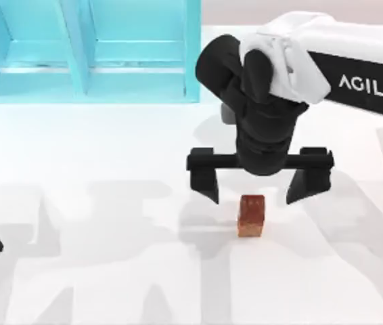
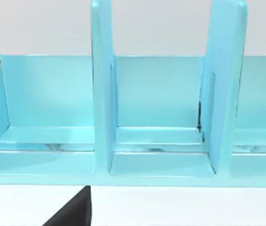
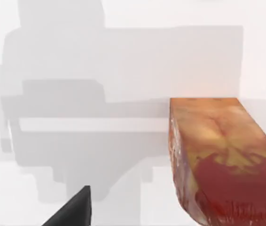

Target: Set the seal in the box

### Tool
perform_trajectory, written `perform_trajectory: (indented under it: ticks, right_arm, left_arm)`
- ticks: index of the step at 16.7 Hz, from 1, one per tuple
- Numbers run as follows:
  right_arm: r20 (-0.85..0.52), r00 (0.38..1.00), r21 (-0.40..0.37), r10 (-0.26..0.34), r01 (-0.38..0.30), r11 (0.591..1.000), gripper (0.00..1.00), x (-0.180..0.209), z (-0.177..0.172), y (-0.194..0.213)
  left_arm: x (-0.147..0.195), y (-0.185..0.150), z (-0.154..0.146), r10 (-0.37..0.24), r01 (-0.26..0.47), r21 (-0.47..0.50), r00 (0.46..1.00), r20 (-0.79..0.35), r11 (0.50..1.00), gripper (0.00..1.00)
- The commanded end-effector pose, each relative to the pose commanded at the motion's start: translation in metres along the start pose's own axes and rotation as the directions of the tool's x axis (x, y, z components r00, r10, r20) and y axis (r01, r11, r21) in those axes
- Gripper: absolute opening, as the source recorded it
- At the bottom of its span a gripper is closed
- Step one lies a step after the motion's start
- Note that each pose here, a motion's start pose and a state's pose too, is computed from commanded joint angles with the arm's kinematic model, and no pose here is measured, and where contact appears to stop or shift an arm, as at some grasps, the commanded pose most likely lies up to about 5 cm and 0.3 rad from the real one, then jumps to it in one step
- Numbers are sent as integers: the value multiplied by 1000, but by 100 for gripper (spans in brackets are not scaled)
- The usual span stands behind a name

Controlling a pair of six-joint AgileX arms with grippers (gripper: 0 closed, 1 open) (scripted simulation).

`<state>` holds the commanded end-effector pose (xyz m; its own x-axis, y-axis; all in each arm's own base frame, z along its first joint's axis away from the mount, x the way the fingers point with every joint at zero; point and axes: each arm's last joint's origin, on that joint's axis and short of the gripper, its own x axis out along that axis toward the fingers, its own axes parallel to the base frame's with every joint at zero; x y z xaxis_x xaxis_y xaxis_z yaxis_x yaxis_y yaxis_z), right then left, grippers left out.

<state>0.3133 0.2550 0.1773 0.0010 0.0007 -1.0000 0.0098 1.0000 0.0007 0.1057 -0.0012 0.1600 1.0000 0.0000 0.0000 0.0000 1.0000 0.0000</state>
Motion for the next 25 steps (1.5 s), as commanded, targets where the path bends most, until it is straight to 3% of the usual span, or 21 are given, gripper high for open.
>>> perform_trajectory:
  ticks: [5,10,23,25]
  right_arm:
    - [1,1000,0,0,0,1000,100,52,-3,-1]
    - [-1,1000,0,-1,1,1000,100,56,-3,-2]
    - [-1,1000,0,-1,1,1000,2,56,-3,-2]
    - [-1,1000,0,-1,1,1000,0,56,-3,-2]
  left_arm:
    - [0,0,0,0,0,0,1000,0,1000,100]
    - [0,0,0,0,0,0,1000,0,1000,100]
    - [0,0,0,0,0,0,1000,0,1000,100]
    - [0,0,0,0,0,0,1000,0,1000,100]
